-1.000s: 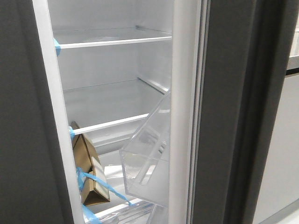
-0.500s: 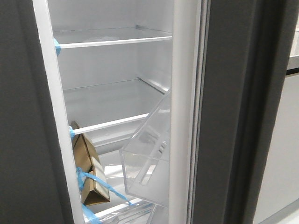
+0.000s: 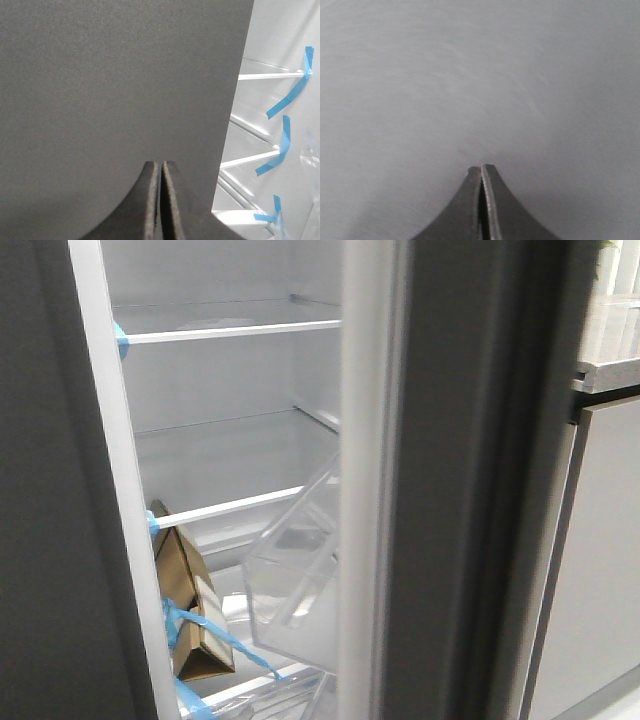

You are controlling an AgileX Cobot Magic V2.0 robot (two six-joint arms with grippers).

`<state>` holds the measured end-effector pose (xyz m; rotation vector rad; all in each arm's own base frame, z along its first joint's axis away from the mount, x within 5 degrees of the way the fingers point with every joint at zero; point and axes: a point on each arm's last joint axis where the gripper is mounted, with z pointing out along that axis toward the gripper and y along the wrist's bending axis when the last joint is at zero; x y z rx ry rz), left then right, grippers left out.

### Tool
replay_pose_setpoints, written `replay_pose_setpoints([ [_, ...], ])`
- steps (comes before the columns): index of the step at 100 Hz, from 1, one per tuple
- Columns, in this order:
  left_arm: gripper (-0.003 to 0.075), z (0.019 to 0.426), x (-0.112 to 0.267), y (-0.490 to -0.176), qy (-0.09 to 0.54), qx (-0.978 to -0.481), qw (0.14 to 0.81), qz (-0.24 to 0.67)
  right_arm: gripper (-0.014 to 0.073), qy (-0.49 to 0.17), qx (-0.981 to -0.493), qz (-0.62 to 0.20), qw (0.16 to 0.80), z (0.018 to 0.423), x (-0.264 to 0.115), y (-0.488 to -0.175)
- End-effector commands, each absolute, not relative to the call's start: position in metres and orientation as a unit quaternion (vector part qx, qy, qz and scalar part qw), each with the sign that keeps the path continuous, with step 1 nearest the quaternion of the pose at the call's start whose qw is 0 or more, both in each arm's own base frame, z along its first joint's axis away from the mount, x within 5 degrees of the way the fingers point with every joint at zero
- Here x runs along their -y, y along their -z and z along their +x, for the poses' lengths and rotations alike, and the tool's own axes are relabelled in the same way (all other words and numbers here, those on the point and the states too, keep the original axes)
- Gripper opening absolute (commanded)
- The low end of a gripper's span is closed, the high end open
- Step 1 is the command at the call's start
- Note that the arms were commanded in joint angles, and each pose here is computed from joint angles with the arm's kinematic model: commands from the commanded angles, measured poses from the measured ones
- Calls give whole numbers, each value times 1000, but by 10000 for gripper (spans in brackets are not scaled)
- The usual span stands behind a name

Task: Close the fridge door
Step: 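Keep pushing the door with both grippers until it shuts flush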

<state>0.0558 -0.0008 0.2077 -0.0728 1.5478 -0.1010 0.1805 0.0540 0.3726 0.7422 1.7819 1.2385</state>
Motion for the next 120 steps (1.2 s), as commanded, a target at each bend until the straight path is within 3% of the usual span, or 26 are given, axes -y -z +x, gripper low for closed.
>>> replay_pose_setpoints([
  [1, -20, 55, 1, -203, 52, -675, 735, -33, -71, -487, -711, 254, 439, 188, -60, -397],
  [36, -20, 55, 1, -203, 52, -675, 735, -33, -71, -443, -738, 146, 488, 246, -102, -433],
  [86, -20, 55, 1, -203, 52, -675, 735, -33, -71, -368, -757, 58, 537, 386, -160, -436],
  [120, -20, 55, 1, -203, 52, -675, 735, -33, -71, -332, -753, 31, 567, 404, -162, -438],
])
